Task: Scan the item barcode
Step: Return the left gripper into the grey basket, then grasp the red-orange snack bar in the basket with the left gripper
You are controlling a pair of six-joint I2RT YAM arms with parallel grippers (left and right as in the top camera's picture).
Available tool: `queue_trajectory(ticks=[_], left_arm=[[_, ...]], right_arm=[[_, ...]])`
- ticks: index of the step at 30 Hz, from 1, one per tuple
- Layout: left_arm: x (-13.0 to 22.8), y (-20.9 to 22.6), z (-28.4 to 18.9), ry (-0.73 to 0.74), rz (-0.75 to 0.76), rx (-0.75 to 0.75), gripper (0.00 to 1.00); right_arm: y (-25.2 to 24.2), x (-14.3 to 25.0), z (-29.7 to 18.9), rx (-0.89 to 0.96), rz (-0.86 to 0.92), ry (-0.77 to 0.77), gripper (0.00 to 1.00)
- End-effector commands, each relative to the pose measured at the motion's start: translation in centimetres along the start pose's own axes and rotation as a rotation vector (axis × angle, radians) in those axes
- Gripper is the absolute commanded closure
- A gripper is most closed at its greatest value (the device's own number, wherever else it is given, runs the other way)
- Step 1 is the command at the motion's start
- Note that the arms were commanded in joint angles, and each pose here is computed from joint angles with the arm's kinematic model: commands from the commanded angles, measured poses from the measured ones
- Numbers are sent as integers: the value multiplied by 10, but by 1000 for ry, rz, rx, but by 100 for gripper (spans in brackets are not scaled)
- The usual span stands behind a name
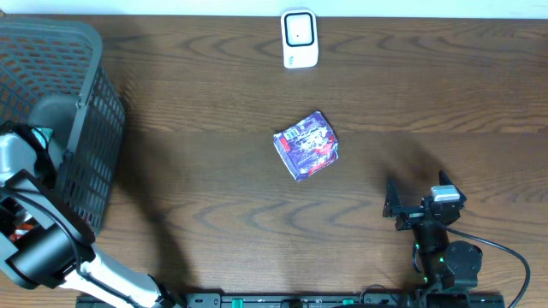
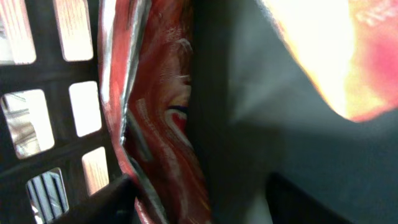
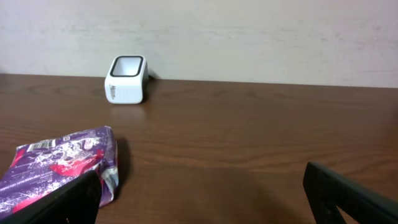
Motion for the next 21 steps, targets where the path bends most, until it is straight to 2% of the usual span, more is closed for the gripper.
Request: queue_trajectory(ticks=[1, 2, 4, 8, 10, 14, 17, 21], left_arm=[[-2, 5, 10, 12, 26, -24, 64], [-3, 5, 10, 10, 43, -21, 71], [-3, 3, 9, 8, 68, -11, 92], [3, -7, 5, 65, 65, 67, 93], [6, -18, -5, 112, 63, 158, 93], [7, -45, -49, 187, 79, 437, 93], [5, -62, -100, 208, 91, 700, 93], [-1, -65, -175, 118, 133, 1028, 93]], right_arm=[[-3, 2, 0, 16, -10, 5, 1], [-3, 2, 0, 16, -10, 5, 1], [-3, 2, 0, 16, -10, 5, 1], [-3, 2, 0, 16, -10, 5, 1], [-3, 2, 0, 16, -10, 5, 1], [-3, 2, 0, 16, -10, 5, 1], [-3, 2, 0, 16, -10, 5, 1], [-3, 2, 0, 16, -10, 5, 1]])
Point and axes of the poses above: each gripper's point midway between its finger pads, its own z axis out along the fingers, its own y axis along the line the jaws close on, x = y × z, the point moved 4 cm from there along -z, back along the fingers, and after that the axes turned 1 degree about -z, right-handed, at the moved point
